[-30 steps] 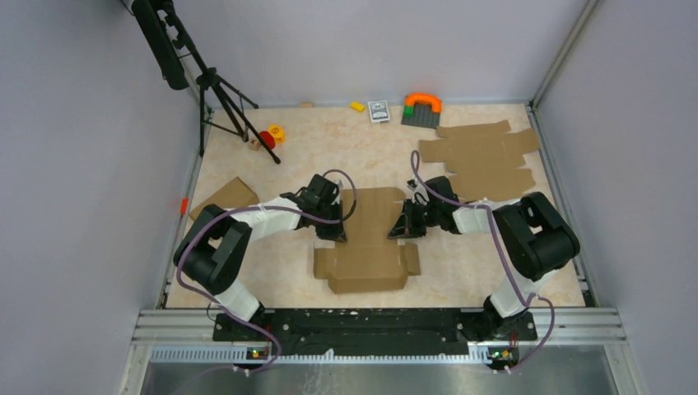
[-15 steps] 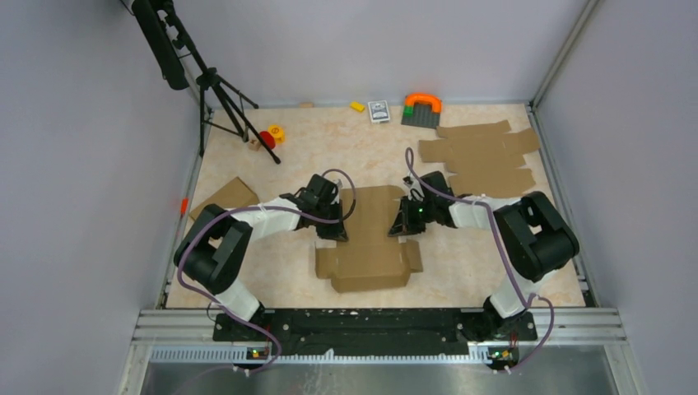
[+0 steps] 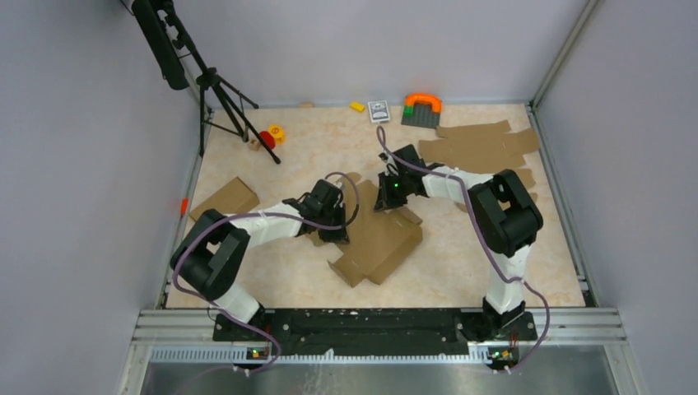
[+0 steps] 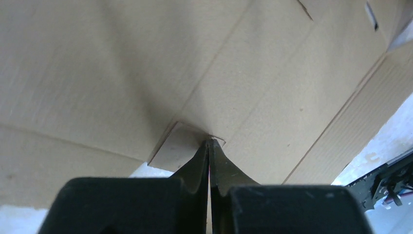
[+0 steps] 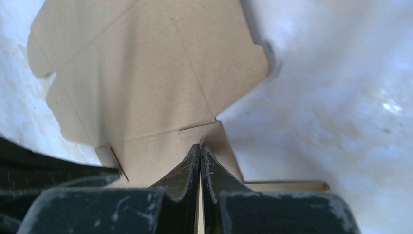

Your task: Fold the paper box

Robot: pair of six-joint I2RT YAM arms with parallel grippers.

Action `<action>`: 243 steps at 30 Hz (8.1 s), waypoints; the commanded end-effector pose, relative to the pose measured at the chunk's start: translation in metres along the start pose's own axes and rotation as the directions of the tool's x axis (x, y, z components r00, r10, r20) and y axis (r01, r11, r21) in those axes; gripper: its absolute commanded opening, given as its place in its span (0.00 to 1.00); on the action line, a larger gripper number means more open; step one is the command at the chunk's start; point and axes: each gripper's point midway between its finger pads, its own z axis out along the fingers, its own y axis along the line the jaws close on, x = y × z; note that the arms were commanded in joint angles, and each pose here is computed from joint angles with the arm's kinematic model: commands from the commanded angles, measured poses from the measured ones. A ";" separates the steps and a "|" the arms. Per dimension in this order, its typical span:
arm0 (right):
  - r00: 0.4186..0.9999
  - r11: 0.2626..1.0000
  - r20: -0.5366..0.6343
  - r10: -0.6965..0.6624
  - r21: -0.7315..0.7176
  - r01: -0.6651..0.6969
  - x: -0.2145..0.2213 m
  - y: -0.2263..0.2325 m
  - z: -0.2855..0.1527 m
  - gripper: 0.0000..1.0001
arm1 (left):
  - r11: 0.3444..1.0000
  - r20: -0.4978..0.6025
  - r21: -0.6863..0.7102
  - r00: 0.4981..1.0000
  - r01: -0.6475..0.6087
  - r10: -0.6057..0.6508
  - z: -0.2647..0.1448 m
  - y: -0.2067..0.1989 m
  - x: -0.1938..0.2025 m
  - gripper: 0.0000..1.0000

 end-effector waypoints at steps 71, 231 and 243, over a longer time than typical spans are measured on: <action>0.976 0.951 0.186 0.115 0.264 -0.162 0.104 -0.034 -0.101 0.28 | 0.913 -0.134 0.319 0.966 0.253 -0.220 -0.014 0.008 -0.023 0.59; 0.812 0.966 0.535 -0.233 0.030 0.257 0.096 0.048 -0.087 0.68 | 0.745 0.650 -0.083 0.531 -0.662 0.544 -0.106 -0.054 0.042 0.00; 0.850 0.950 0.456 -0.262 -0.031 0.310 0.117 0.053 -0.076 0.93 | 0.762 0.666 -0.083 0.533 -0.642 0.522 -0.109 -0.053 0.041 0.00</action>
